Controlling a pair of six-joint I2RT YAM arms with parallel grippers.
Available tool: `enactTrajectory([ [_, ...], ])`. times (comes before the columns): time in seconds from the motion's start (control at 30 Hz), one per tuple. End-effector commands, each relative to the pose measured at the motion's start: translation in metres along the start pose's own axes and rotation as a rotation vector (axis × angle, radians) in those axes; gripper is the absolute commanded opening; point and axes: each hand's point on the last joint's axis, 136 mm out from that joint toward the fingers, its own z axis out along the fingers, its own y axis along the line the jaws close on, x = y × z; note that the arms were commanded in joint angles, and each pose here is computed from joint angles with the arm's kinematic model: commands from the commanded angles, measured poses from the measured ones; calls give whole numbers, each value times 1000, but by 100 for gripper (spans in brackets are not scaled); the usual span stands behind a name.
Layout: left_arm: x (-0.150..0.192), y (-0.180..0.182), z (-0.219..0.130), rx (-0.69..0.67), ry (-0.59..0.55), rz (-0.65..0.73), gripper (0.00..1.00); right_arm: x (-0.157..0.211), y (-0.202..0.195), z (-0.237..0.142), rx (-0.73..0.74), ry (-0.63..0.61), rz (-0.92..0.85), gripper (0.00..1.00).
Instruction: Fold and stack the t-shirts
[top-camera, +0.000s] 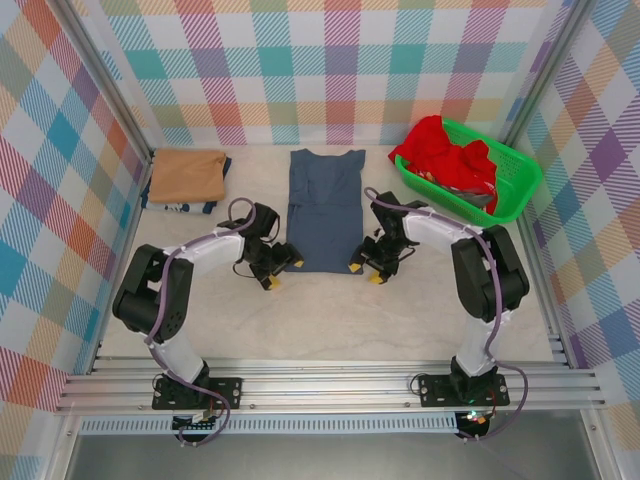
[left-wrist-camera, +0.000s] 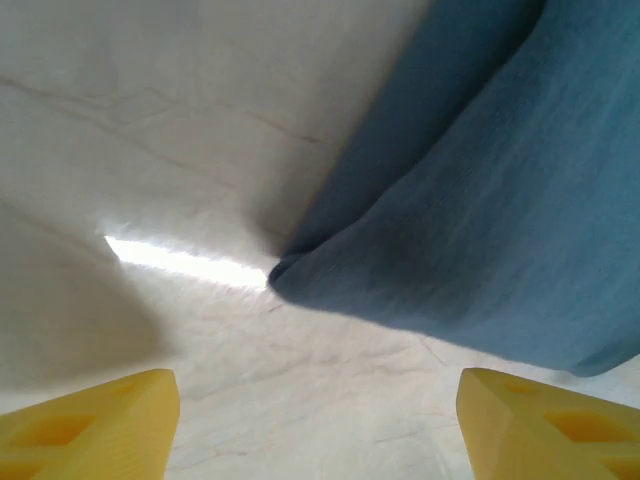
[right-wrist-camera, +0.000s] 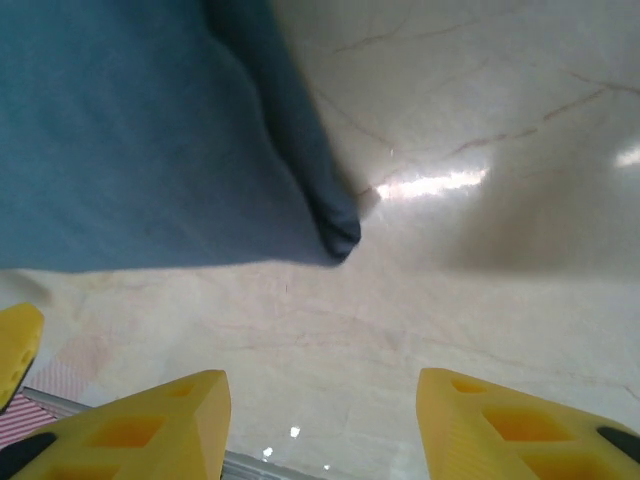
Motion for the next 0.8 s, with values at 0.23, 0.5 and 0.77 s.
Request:
enactTrajectory([
  [0.23,-18,-23,22,90,-35,22,53,-28,14,16,-32,-35,-16,41],
  [0.5,-28,-34,29,123,-61,43,2,-35,17,17,-31,-53,-30,7],
  [0.77,11,-12,7,91,9,55,0,-1,19,-2,-25,-12,-89,0],
])
